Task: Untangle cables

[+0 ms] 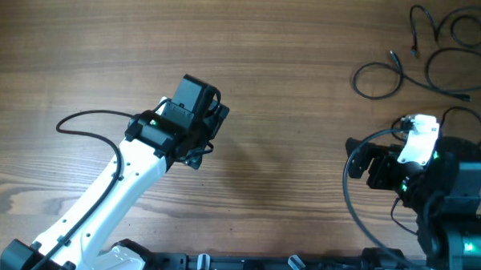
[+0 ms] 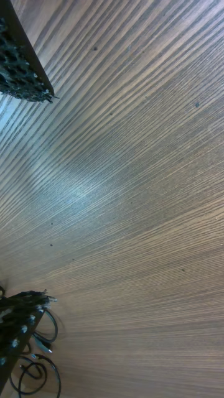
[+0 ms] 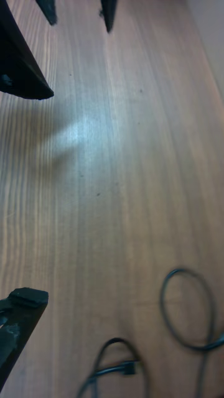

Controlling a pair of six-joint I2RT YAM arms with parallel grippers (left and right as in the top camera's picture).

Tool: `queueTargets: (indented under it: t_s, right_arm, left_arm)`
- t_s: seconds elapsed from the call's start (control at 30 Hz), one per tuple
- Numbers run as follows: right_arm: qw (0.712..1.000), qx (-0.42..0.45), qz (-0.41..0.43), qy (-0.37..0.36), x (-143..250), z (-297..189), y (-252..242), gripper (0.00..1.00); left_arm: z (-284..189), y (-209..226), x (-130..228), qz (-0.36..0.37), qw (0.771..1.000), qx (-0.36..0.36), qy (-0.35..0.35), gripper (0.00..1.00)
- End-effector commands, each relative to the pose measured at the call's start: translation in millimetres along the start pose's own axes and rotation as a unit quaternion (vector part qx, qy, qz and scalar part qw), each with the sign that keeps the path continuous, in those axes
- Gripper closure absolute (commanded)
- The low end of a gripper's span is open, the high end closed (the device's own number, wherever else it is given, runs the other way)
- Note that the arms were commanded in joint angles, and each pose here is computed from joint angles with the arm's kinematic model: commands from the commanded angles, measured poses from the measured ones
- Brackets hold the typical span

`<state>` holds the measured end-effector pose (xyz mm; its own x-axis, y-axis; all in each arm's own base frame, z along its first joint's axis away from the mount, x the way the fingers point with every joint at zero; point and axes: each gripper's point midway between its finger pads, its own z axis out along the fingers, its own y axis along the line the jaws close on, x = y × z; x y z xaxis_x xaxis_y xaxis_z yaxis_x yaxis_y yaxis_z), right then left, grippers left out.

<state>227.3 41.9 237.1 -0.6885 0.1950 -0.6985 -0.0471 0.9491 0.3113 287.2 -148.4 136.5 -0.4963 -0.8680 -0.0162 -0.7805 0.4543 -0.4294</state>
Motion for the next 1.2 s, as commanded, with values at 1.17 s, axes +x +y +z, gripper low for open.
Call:
queueTargets:
  t_s: [1.17]
  right_arm:
    - [0.901,-0.122,-0.188,-0.371,20.2,19.8,22.4,0.00]
  left_arm:
    - [-0.3,-2.4,-5.2,0.003,1.000,0.000,-0.010,0.00]
